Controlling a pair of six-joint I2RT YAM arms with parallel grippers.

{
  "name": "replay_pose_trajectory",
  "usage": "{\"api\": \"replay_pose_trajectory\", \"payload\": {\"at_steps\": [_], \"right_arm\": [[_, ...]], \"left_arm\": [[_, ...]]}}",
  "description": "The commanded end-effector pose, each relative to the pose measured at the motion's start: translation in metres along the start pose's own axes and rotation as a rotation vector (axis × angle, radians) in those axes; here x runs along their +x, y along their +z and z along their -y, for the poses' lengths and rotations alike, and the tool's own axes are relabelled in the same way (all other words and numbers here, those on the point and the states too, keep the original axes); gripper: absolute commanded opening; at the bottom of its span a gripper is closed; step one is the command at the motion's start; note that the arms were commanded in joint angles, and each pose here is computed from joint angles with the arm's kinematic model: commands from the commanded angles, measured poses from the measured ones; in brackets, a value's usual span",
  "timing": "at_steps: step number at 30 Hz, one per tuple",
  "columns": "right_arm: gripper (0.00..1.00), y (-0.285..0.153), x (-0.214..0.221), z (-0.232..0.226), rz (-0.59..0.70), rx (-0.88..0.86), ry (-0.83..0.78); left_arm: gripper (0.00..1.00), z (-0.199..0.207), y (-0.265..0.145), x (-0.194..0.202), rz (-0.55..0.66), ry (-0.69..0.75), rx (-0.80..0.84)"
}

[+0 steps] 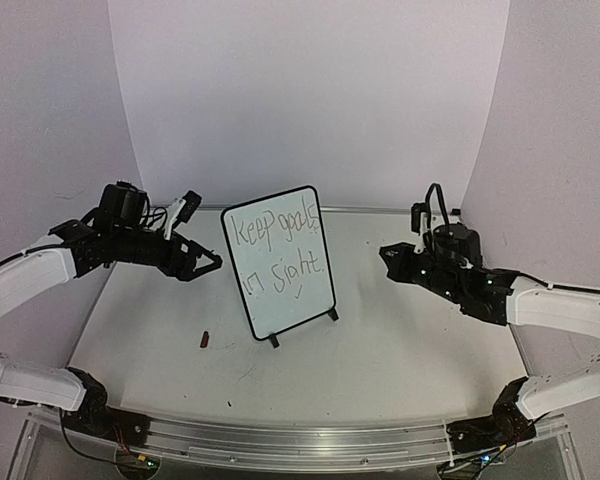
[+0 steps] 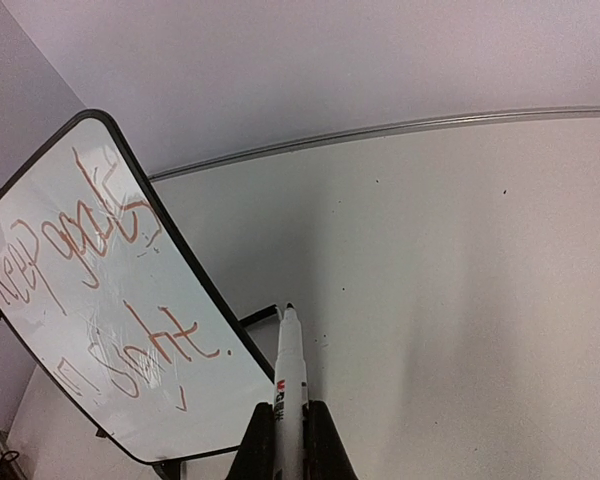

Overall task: Write a sentence on the whiteboard
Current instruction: Place the whiteboard at the center of the board, then pick up the pen cap from the center of the board.

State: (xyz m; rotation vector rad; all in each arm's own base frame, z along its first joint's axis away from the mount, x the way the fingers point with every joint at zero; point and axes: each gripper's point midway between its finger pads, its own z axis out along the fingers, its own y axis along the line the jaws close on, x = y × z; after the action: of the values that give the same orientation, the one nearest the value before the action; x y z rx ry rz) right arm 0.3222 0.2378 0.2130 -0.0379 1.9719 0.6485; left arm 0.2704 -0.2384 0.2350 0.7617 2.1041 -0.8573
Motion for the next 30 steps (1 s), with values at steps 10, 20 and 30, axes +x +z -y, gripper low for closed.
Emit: {"api": "replay_pose_trajectory", "payload": {"at_steps": [10, 20, 30], "right_arm": [[0.0, -0.014, 0.0, 0.0, -0.031, -0.011, -0.016], [0.0, -0.015, 0.019, -0.016, -0.141, -0.096, 0.009], [0.0, -0.02, 0.028, -0.019, -0.196, -0.117, 0.027]], "left_arm": [[0.82, -0.068, -0.026, 0.088, 0.048, -0.567, -0.426], [0.68, -0.069, 0.012, 0.157, -0.15, -0.679, -0.388], [0.57, -0.066, 0.046, 0.172, -0.258, -0.643, -0.345]]}}
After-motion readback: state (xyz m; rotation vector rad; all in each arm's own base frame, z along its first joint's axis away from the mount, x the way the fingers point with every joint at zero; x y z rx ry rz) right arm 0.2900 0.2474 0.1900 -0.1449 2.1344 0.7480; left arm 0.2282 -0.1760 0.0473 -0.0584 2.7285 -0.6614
